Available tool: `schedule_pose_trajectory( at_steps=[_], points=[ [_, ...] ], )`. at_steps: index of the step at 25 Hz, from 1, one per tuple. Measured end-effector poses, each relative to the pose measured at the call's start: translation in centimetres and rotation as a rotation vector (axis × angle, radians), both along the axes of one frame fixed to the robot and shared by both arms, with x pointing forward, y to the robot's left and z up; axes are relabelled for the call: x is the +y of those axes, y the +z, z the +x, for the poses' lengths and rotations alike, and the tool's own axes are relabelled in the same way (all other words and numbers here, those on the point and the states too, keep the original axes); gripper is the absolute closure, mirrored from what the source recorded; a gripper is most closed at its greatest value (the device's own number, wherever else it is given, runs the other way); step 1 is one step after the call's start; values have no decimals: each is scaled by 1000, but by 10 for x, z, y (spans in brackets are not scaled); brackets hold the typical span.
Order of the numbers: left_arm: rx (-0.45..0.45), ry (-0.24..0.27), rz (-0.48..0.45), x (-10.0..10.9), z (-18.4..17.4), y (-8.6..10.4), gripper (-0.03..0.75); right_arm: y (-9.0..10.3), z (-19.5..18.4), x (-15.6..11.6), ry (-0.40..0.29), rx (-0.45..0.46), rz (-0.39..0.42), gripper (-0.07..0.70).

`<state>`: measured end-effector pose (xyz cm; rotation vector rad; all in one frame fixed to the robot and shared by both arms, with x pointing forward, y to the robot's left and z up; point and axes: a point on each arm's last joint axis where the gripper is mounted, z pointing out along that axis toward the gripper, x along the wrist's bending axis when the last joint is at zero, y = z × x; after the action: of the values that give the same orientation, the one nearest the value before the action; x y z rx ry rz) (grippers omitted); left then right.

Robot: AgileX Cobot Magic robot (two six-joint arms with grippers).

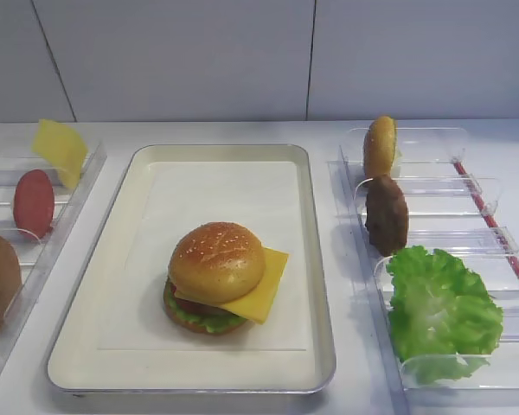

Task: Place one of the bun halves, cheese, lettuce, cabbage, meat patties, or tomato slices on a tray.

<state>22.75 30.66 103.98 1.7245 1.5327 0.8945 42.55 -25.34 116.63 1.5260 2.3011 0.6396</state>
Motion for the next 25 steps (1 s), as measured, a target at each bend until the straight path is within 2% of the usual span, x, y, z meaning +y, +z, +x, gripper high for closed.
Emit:
schedule_pose_trajectory(
  at_steps=[3, 7, 15, 25],
  points=[
    [0, 0, 0, 0, 0, 0, 302, -14, -30, -6, -14, 10, 9, 60],
    [0, 0, 0, 0, 0, 0, 302, -33, -67, -11, -21, -34, 48, 60],
    [0, 0, 0, 0, 0, 0, 302, -66, -121, -19, -25, -171, 112, 60],
    [0, 0, 0, 0, 0, 0, 302, -105, -174, -29, -16, -324, 144, 60]
  ],
)
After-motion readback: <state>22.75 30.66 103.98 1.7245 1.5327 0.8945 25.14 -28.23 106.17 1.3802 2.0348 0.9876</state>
